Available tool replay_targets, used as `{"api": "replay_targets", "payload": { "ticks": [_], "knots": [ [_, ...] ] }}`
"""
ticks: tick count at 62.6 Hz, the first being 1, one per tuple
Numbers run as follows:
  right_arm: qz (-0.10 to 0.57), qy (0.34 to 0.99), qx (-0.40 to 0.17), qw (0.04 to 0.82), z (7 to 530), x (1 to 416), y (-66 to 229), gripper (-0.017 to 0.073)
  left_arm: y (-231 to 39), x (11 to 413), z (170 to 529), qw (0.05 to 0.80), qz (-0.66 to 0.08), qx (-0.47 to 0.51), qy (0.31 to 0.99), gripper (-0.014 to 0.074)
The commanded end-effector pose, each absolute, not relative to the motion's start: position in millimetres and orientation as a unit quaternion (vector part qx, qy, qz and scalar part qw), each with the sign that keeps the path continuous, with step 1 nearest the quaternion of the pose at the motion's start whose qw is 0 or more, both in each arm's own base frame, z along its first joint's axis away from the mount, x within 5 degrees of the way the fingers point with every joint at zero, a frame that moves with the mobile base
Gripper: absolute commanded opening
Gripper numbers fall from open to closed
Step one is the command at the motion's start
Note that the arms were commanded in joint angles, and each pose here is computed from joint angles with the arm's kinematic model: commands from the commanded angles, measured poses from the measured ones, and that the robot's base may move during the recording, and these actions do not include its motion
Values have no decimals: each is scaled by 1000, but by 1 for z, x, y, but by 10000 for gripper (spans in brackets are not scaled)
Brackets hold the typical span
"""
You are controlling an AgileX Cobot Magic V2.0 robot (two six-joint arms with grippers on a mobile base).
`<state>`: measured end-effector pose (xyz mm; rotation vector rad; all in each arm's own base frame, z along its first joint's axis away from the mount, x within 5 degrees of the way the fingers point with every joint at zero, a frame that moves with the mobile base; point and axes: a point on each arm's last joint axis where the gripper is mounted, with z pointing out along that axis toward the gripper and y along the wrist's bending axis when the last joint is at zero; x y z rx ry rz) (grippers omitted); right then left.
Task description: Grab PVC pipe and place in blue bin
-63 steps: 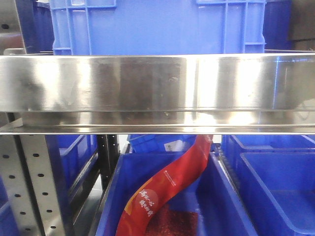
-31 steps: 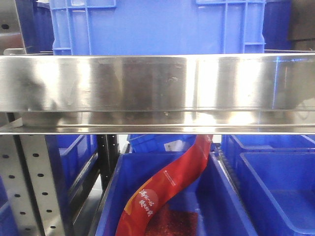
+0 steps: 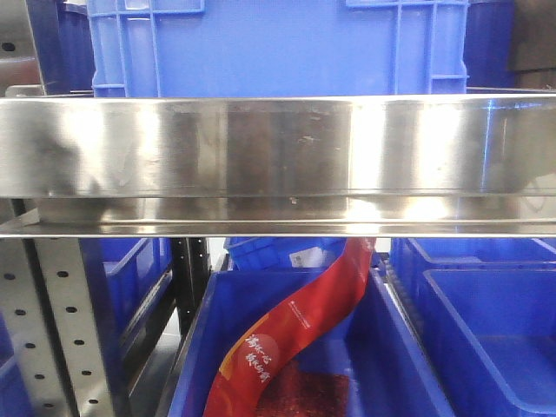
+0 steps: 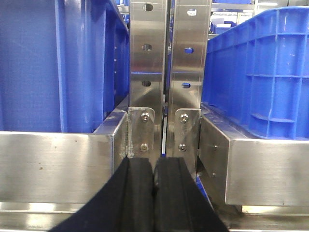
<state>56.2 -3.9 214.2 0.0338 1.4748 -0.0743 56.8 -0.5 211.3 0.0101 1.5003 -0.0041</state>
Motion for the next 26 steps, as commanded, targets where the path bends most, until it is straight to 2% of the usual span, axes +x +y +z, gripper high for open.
{"api": "replay_targets", "payload": {
  "ticks": [1, 26],
  "knots": [
    [-36, 664, 17, 747, 216, 56, -4, -169, 0, 56, 215, 743, -2, 3, 670, -111],
    [-36, 664, 17, 747, 216, 56, -4, -169, 0, 56, 215, 743, -2, 3, 670, -111]
  ]
}}
